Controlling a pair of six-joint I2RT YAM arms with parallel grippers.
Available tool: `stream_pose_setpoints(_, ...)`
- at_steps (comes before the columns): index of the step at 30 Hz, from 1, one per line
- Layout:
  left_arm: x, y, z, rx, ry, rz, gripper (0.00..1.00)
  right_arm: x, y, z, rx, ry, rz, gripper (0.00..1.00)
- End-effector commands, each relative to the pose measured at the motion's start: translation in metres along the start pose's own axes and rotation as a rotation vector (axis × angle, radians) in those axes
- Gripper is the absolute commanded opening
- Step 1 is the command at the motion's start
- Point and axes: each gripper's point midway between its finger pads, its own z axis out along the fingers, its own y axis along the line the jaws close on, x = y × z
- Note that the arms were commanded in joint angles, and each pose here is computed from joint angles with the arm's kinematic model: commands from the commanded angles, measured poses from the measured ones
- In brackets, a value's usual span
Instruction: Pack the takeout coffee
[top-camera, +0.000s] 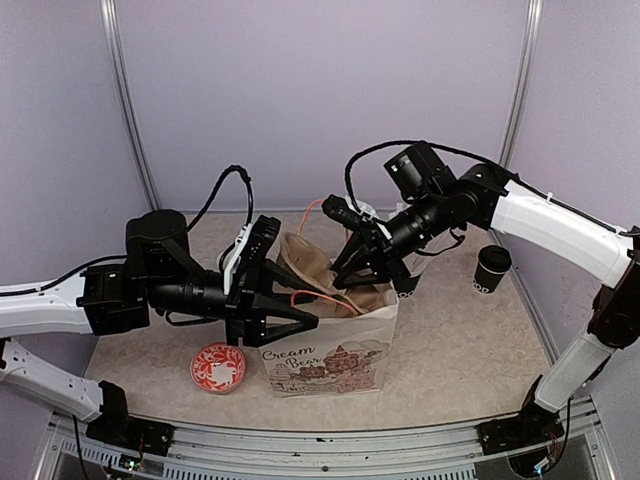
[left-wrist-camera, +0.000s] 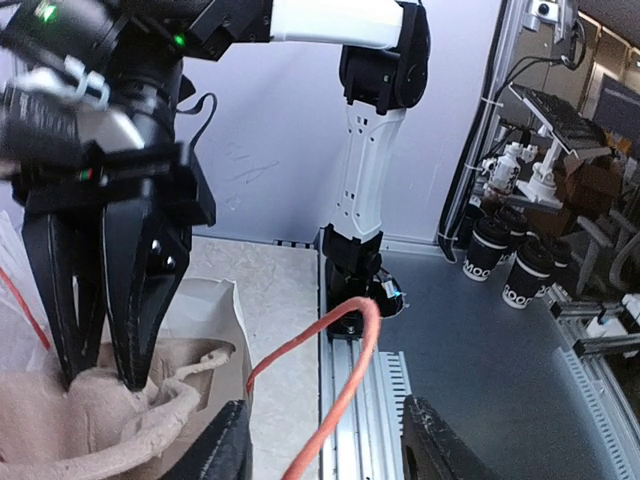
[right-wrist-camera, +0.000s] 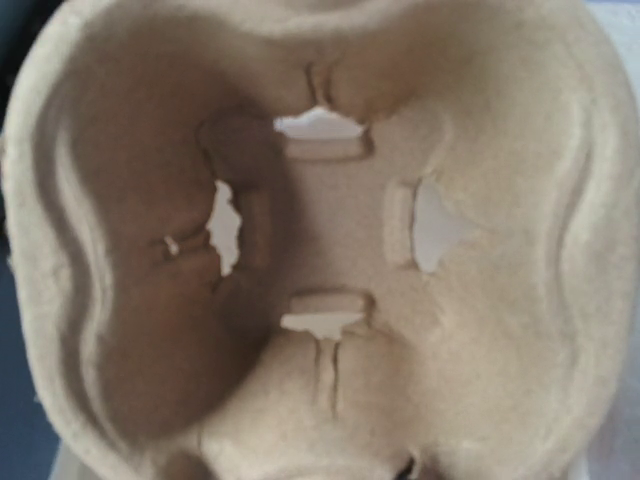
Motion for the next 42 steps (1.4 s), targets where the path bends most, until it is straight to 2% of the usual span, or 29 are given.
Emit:
stream_pose_setpoints(1, -0.043, -0.014, -0.005, -0.013, -0.050, 0.059, 0.57, 0.019, -0.002, 0.002, 0.026, 0.088, -0.009, 0.24)
stream_pose_setpoints(5, -0.069, -0.019, -0.015, -0.037, -0.041, 0.077, 0.61, 0.033, -0.002, 0.005, 0.051, 0.162, -0.032, 0.24)
stream_pose_setpoints(8, -0.087, -0.010, -0.026, -0.126, -0.055, 0.142, 0.64, 0.037, -0.005, 0.002, 0.074, 0.203, -0.059, 0.24)
stream_pose_setpoints(12, -0.105, 0.035, -0.054, -0.352, -0.100, 0.184, 0.70, 0.045, -0.008, -0.001, 0.094, 0.258, -0.088, 0.24)
stream_pose_setpoints(17, -0.120, 0.114, -0.107, -0.628, -0.184, 0.140, 0.72, 0.059, -0.007, 0.000, 0.086, 0.344, -0.099, 0.25)
stream_pose_setpoints(20, -0.115, 0.150, -0.131, -0.734, -0.206, 0.143, 0.73, 0.065, -0.008, 0.008, 0.092, 0.397, -0.135, 0.25)
stream_pose_setpoints(28, -0.094, 0.194, -0.141, -0.719, -0.207, 0.133, 0.73, 0.087, -0.012, 0.014, 0.077, 0.539, -0.205, 0.24)
stream_pose_setpoints(37, -0.063, 0.211, -0.148, -0.691, -0.203, 0.100, 0.72, 0.105, -0.014, 0.010, 0.069, 0.727, -0.206, 0.24)
stream_pose_setpoints(42, -0.051, 0.216, -0.157, -0.672, -0.203, 0.065, 0.71, 0.112, -0.022, 0.013, 0.131, 0.819, -0.236, 0.24)
